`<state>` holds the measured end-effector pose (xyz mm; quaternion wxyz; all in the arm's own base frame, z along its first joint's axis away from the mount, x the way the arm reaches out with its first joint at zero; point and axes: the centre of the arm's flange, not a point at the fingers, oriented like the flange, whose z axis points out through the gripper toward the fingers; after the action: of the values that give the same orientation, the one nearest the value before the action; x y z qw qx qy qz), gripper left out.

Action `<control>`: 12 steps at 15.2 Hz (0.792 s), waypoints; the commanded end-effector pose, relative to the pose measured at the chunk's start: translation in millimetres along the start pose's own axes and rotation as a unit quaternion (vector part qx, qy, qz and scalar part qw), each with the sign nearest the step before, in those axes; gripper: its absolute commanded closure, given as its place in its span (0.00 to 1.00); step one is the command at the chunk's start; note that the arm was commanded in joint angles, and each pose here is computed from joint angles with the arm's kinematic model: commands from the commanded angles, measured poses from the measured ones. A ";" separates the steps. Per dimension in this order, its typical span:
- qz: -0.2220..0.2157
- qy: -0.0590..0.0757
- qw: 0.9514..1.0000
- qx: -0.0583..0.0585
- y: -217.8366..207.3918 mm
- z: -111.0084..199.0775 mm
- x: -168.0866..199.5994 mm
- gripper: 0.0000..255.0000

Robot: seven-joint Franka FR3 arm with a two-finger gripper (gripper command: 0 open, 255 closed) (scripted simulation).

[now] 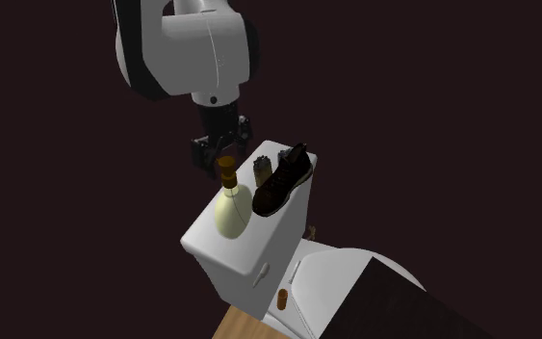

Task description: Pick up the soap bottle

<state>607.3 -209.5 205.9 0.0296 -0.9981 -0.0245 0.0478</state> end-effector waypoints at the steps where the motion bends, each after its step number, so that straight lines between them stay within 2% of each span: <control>1: 0.000 0.000 1.000 0.000 0.0 4.3 -0.6 0.00; 2: 0.000 0.000 1.000 0.000 0.1 3.9 -1.2 1.00; 12: 0.000 0.000 1.000 0.000 -0.4 -1.0 -1.1 1.00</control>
<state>606.3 -209.2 204.4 0.0295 -0.9981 -0.0245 0.0475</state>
